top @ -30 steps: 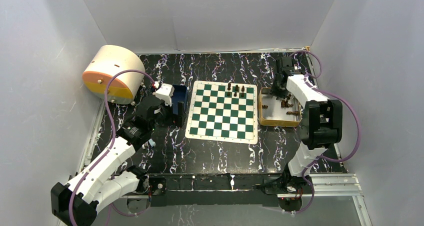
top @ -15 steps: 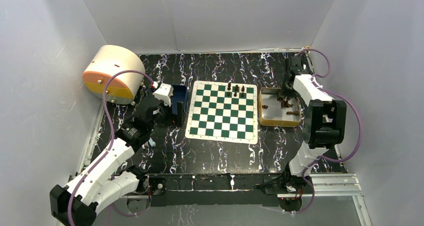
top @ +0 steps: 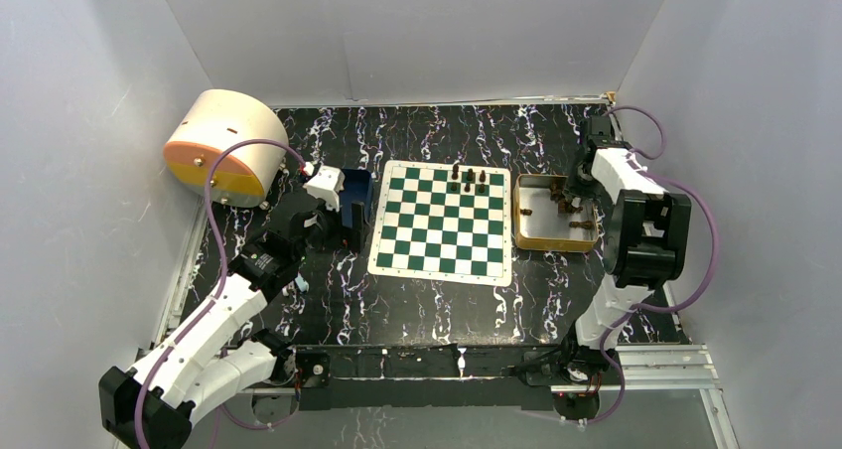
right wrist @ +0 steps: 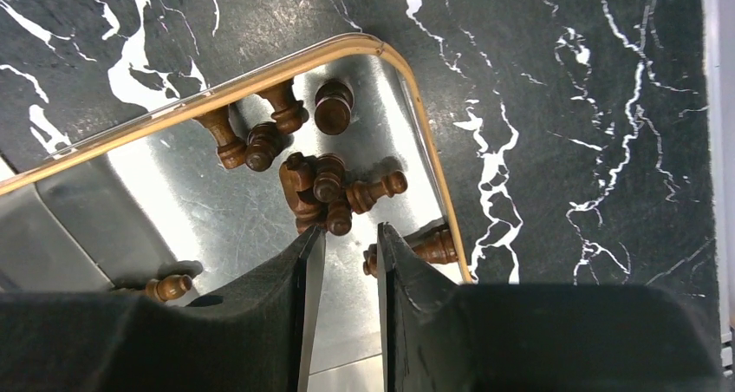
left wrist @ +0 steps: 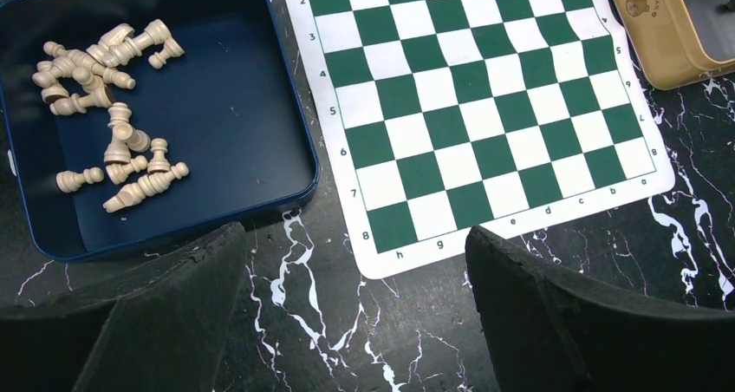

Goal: Set up the chess pieces on the board
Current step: Pick up the chess piece from the storage box.

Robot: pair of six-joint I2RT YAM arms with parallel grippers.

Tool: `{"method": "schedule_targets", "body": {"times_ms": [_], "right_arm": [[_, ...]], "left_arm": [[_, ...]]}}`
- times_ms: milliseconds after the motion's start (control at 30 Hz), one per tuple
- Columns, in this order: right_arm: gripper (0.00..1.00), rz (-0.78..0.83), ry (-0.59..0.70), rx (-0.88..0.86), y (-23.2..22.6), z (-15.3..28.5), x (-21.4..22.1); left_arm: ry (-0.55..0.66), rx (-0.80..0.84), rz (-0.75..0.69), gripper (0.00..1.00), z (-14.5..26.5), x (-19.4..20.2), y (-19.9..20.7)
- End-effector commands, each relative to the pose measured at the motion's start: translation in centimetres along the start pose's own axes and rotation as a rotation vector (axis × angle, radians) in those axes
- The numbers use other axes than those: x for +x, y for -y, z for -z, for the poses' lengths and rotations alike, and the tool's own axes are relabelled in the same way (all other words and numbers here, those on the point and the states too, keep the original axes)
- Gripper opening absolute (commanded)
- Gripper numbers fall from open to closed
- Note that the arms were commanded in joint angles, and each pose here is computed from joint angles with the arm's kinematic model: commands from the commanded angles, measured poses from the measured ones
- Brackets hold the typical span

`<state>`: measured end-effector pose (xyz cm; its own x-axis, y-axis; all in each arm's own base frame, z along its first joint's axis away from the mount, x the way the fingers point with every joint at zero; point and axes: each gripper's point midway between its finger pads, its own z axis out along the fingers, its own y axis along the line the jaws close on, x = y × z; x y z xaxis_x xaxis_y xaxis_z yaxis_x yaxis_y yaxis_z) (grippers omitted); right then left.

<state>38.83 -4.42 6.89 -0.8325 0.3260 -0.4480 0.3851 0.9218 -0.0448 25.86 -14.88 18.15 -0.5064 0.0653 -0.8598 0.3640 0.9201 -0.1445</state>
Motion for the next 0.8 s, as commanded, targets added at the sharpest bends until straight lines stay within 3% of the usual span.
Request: {"method": "schedule_targets", "body": {"times_ms": [0, 767], "right_arm": [[0.36, -0.017, 0.009, -0.04, -0.9, -0.5, -0.9], [0.22, -0.016, -0.031, -0.01, -0.4, -1.7, 0.6]], "left_arm": [[0.008, -0.004, -0.002, 0.94, 0.0, -0.1, -0.1], [-0.003, -0.002, -0.005, 0.94, -0.3, 0.1, 0.0]]}}
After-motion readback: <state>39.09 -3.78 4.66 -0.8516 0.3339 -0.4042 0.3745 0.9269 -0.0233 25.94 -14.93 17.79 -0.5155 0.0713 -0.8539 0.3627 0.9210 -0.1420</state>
